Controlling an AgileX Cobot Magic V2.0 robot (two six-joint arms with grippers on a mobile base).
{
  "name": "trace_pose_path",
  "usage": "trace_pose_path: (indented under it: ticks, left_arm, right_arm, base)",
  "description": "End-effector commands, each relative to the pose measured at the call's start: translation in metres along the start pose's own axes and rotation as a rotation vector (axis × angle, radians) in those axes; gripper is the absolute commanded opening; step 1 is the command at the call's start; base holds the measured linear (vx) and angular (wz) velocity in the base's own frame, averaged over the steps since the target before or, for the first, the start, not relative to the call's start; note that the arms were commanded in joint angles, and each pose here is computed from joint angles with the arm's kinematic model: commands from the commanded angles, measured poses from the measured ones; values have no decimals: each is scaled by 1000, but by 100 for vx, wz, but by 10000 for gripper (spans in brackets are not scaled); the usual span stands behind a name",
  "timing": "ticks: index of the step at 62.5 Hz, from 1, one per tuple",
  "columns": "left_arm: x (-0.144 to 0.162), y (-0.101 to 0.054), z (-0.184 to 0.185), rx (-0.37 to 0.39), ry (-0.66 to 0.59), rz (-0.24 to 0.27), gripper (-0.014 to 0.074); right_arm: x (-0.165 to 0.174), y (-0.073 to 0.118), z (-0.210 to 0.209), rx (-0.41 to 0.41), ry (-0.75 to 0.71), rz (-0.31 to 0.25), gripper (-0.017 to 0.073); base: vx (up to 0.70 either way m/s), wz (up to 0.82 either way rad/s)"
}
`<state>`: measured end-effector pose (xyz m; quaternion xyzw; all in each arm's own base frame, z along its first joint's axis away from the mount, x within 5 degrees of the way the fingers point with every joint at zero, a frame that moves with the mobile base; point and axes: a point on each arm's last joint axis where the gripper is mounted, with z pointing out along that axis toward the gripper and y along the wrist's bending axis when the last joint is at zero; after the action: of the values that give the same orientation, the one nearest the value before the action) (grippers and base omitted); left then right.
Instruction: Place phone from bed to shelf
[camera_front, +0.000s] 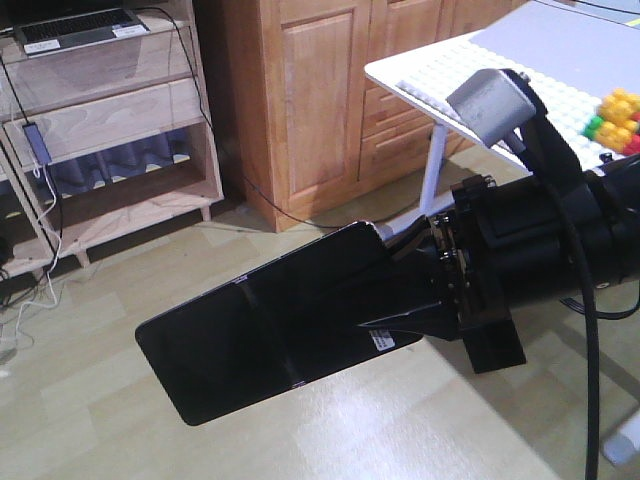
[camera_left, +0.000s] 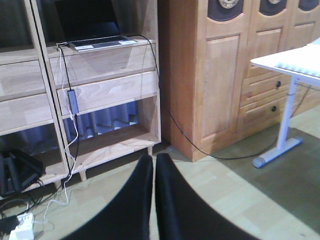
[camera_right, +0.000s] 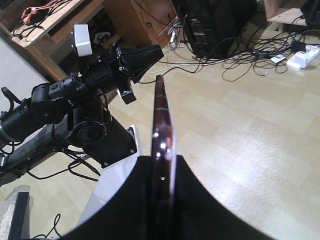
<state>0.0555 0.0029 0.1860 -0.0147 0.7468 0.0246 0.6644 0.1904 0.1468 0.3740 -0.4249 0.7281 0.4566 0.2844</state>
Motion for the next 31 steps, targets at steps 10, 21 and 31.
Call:
trace_pose_path:
  ticks: [10,21,31]
  left_arm:
    - [-5,0,0,0,-74,-9,1]
    - [-5,0,0,0,-74,-9,1]
    - [-5,0,0,0,-74,-9,1]
  right_arm:
    - [-10,19,-8,-91,-60,-24,-2]
    - [-10,19,-8,-91,-60,-24,-2]
    - [-10,19,-8,-91,-60,-24,-2]
  base:
    - [43,13]
    - [43,20]
    - [43,20]
